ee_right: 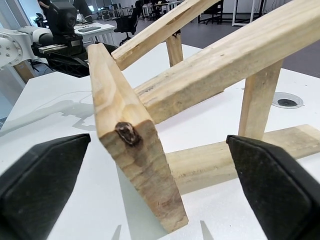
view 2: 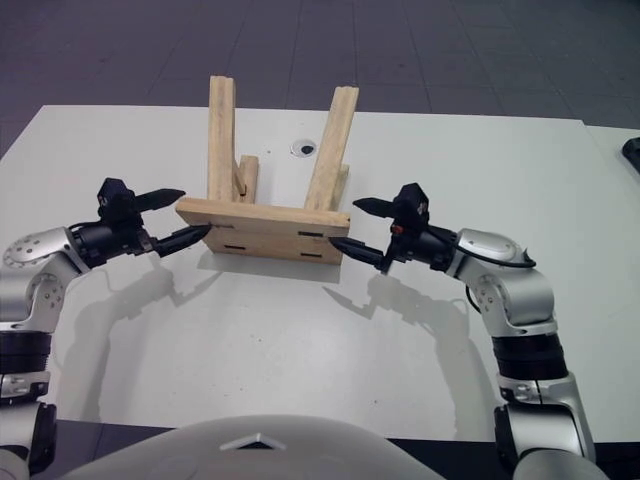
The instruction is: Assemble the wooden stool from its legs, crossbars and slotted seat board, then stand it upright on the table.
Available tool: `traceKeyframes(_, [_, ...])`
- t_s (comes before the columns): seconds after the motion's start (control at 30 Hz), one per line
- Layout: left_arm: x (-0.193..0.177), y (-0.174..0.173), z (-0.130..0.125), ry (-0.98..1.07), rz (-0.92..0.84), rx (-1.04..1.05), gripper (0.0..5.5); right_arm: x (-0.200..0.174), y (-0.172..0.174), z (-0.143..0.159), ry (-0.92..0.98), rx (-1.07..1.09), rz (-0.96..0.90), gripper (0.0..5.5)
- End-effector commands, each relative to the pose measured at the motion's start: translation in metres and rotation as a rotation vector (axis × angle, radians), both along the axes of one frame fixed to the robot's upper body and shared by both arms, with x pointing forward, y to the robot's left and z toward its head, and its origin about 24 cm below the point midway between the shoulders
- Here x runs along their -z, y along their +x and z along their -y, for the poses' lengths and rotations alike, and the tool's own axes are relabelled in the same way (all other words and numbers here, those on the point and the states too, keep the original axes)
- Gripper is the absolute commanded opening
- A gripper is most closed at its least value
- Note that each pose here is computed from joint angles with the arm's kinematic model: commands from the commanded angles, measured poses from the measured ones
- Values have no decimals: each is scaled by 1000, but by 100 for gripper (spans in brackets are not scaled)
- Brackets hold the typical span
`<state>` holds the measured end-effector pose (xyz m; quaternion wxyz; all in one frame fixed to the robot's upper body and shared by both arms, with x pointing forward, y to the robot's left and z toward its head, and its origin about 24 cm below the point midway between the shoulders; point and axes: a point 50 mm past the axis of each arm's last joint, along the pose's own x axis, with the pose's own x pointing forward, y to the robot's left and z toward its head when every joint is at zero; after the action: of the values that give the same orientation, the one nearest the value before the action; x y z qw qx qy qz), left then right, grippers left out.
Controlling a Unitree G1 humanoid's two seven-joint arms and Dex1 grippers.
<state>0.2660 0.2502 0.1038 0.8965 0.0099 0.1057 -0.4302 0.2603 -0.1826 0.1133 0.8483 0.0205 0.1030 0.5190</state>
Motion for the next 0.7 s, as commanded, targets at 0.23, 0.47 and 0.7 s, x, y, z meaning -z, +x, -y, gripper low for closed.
traceKeyframes(0.23, [0, 6, 4, -46, 5, 40, 388, -1, 7, -3, -61, 25, -4, 342])
traceKeyframes(0.47, [-3, 7, 7, -81, 15, 96, 274, -2, 8, -3, -8, -26, -68, 234])
traceKeyframes(0.7, [-41, 1, 15, -217, 33, 244, 234, -39, 0, -9, -12, -123, -272, 191])
